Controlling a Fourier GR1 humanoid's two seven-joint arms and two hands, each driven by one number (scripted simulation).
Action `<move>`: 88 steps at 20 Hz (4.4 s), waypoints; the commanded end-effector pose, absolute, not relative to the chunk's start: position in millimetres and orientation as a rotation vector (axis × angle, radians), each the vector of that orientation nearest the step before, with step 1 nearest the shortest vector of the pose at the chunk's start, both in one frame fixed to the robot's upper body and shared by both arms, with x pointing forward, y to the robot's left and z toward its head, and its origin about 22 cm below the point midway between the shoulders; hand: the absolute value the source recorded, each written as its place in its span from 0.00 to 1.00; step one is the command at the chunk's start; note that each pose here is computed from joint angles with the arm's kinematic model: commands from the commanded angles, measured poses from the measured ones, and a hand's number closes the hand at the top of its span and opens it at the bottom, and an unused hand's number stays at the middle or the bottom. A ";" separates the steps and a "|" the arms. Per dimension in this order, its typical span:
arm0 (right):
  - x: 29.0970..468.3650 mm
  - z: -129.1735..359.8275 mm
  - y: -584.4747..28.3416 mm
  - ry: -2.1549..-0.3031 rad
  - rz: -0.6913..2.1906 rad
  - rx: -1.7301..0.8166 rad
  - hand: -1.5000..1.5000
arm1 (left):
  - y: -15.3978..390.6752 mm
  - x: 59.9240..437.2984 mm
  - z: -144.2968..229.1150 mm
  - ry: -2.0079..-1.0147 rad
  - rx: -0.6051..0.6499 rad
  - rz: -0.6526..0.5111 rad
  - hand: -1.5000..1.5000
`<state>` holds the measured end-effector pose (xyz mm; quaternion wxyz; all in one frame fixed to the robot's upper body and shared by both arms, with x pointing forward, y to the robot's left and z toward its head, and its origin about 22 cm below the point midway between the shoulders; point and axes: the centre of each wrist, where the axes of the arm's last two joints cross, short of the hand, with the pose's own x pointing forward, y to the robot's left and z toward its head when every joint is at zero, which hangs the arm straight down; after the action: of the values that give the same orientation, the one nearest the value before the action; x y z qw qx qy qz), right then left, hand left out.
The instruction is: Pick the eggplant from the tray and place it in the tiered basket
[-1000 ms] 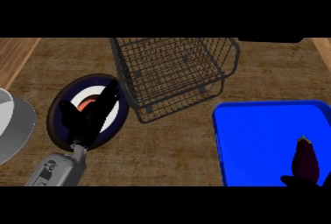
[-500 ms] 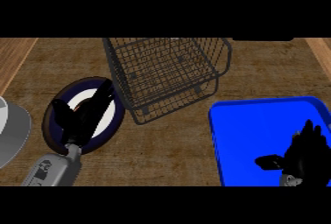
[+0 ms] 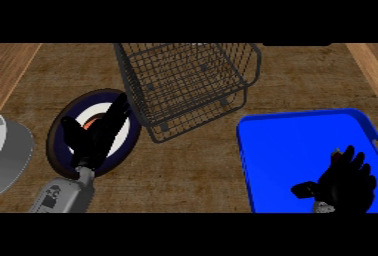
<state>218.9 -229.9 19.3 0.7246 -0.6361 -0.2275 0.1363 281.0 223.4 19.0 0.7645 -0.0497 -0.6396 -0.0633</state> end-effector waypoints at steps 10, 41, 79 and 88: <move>218.4 -12.2 -256.4 -0.470 0.172 -1.440 0.00 | 213.0 281.0 31.1 -1.393 -0.117 -0.133 0.50; 228.4 -63.7 -291.5 -0.575 0.284 -1.345 1.00 | 220.6 275.1 21.9 -1.395 -0.116 -0.142 0.50; 206.2 264.1 -219.5 -1.743 0.713 -0.782 1.00 | 228.4 287.7 26.9 -1.400 -0.106 -0.163 0.50; 259.5 307.9 -144.4 -1.687 0.813 -0.836 1.00 | 234.6 281.2 29.6 -1.385 -0.107 -0.153 0.50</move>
<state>244.6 -182.0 301.9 0.5110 -0.3333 -0.7229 0.3243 280.0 223.3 26.4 0.7650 -0.0519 -0.6380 -0.0703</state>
